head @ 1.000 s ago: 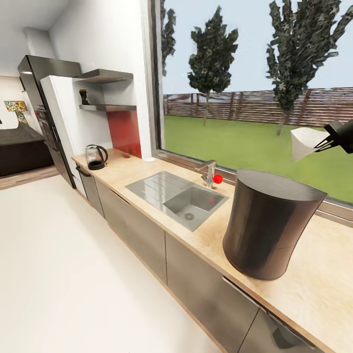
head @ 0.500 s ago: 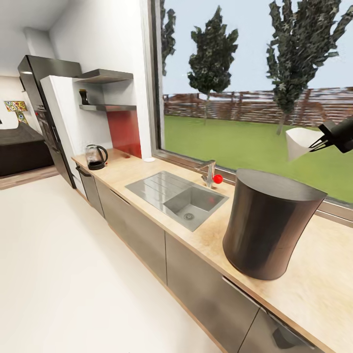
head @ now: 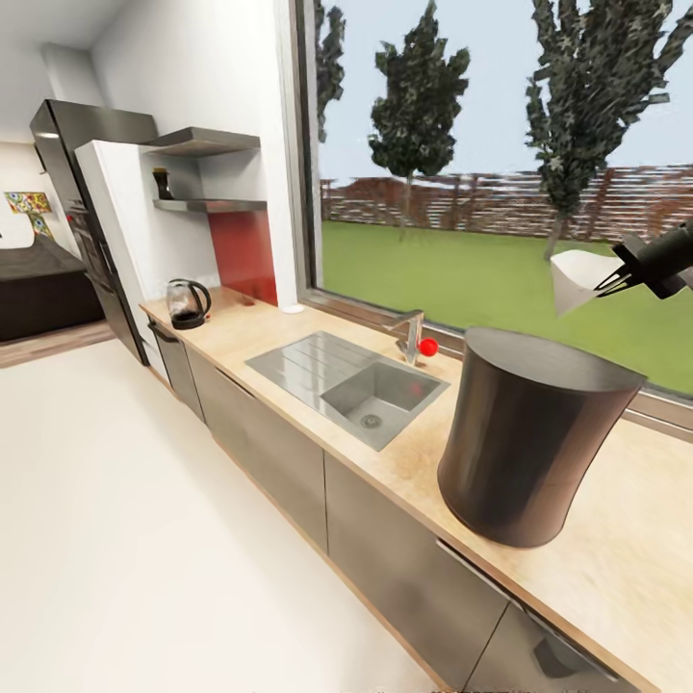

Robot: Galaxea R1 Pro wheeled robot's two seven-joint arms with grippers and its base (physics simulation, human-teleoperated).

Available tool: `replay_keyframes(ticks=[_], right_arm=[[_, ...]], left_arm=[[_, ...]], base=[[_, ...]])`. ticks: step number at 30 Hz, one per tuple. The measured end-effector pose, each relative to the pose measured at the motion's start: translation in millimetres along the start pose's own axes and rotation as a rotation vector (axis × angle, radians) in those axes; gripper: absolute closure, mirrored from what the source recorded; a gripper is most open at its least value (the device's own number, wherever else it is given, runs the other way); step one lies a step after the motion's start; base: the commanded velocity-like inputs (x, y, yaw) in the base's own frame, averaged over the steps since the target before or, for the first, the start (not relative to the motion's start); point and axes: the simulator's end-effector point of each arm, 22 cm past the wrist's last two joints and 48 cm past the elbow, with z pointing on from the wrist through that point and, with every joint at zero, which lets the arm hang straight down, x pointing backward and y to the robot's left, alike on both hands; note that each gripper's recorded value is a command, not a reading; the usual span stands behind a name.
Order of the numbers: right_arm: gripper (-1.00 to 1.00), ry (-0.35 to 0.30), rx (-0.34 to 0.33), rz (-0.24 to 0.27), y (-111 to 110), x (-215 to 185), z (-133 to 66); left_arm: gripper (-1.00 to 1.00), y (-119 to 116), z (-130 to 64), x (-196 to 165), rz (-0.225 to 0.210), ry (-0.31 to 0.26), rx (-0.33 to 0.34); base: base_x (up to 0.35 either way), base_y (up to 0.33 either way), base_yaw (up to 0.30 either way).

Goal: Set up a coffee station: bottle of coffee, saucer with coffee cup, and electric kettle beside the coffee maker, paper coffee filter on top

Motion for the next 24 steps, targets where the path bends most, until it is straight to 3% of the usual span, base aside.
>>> replay_keyframes(ticks=[16,24], right_arm=[[1.0,0.011,0.031,0.003,-6.4,-1.0,16.2],[1.0,0.026,0.061,-0.025,-5.8,7.2,19.6]], left_arm=[[-1.0,3.0,-2.1,6.5,0.004,0.019,-0.009],[-1.0,3.0,-2.3,6.2,0.001,0.016,-0.009]], base=[[-0.024,-0.023,0.0],[-0.03,-0.031,0.0]])
